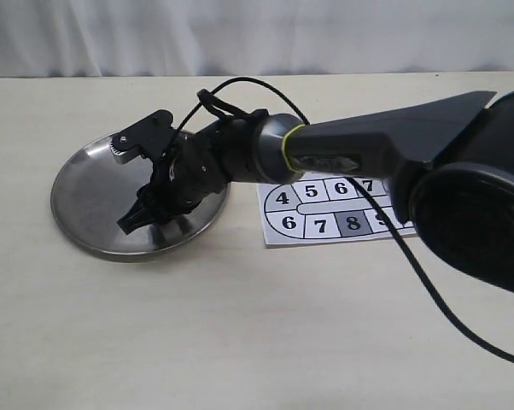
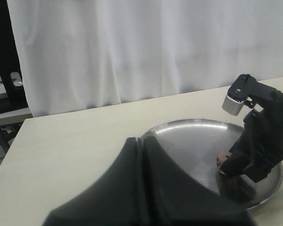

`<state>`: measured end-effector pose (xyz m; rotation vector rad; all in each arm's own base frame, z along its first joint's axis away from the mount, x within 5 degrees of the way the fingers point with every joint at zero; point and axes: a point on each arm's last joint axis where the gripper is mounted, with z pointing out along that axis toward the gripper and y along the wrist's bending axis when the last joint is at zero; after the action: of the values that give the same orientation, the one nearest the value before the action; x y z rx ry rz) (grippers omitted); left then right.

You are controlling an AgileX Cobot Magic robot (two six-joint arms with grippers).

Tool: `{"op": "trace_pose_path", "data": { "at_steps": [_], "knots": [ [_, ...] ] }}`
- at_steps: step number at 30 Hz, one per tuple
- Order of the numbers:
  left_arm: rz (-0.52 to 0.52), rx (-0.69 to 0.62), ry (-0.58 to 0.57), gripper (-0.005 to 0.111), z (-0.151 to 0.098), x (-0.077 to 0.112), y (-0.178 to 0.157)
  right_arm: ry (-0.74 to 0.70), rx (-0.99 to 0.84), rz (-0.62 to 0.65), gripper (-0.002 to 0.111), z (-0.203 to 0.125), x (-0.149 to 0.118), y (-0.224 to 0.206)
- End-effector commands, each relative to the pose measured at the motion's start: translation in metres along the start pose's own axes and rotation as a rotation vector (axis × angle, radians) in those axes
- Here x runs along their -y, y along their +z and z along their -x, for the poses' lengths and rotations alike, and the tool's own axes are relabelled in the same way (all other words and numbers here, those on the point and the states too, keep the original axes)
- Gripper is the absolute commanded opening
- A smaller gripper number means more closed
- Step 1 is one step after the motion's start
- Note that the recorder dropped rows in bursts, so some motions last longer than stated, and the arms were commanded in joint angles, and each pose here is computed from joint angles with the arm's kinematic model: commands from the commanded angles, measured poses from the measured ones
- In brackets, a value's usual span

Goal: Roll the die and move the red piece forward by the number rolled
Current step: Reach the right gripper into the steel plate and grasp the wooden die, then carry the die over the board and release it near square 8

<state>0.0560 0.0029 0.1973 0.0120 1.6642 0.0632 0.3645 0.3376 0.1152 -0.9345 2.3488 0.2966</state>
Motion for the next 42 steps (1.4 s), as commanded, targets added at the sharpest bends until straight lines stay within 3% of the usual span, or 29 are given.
{"op": "trace_pose_path", "data": {
  "at_steps": [1,7,13,18,23,25,30,33,36,42],
  "knots": [
    [-0.01,0.009,-0.002,0.0,0.0,0.001,0.0,-0.002,0.036,-0.013,0.004,0.026,0.008,-0.046],
    [-0.01,0.009,-0.002,0.0,0.0,0.001,0.0,0.019,0.039,-0.097,0.004,0.048,0.048,-0.13],
    [-0.01,0.009,-0.002,0.0,0.0,0.001,0.0,0.134,-0.042,-0.178,0.004,0.038,0.102,-0.179],
    [-0.01,0.009,-0.002,0.0,0.0,0.001,0.0,0.225,-0.159,-0.208,0.004,0.007,0.136,-0.162],
    [-0.01,0.009,-0.002,0.0,0.0,0.001,0.0,0.252,-0.218,-0.211,0.006,-0.03,0.146,-0.116],
    [-0.01,0.009,-0.002,0.0,0.0,0.001,0.0,0.267,-0.253,-0.227,0.017,-0.038,0.149,-0.103],
    [-0.01,0.009,-0.002,0.0,0.0,0.001,0.0,0.265,-0.278,-0.238,0.062,-0.045,0.151,-0.087],
    [-0.01,0.009,-0.002,0.0,0.0,0.001,0.0,0.246,-0.279,-0.25,0.083,-0.045,0.152,-0.088],
    [-0.01,0.009,-0.002,0.0,0.0,0.001,0.0,0.245,-0.253,-0.255,0.091,-0.039,0.152,-0.098],
    [-0.01,0.009,-0.002,0.0,0.0,0.001,0.0,0.236,-0.162,-0.272,0.089,-0.02,0.151,-0.135]
  ]
}}
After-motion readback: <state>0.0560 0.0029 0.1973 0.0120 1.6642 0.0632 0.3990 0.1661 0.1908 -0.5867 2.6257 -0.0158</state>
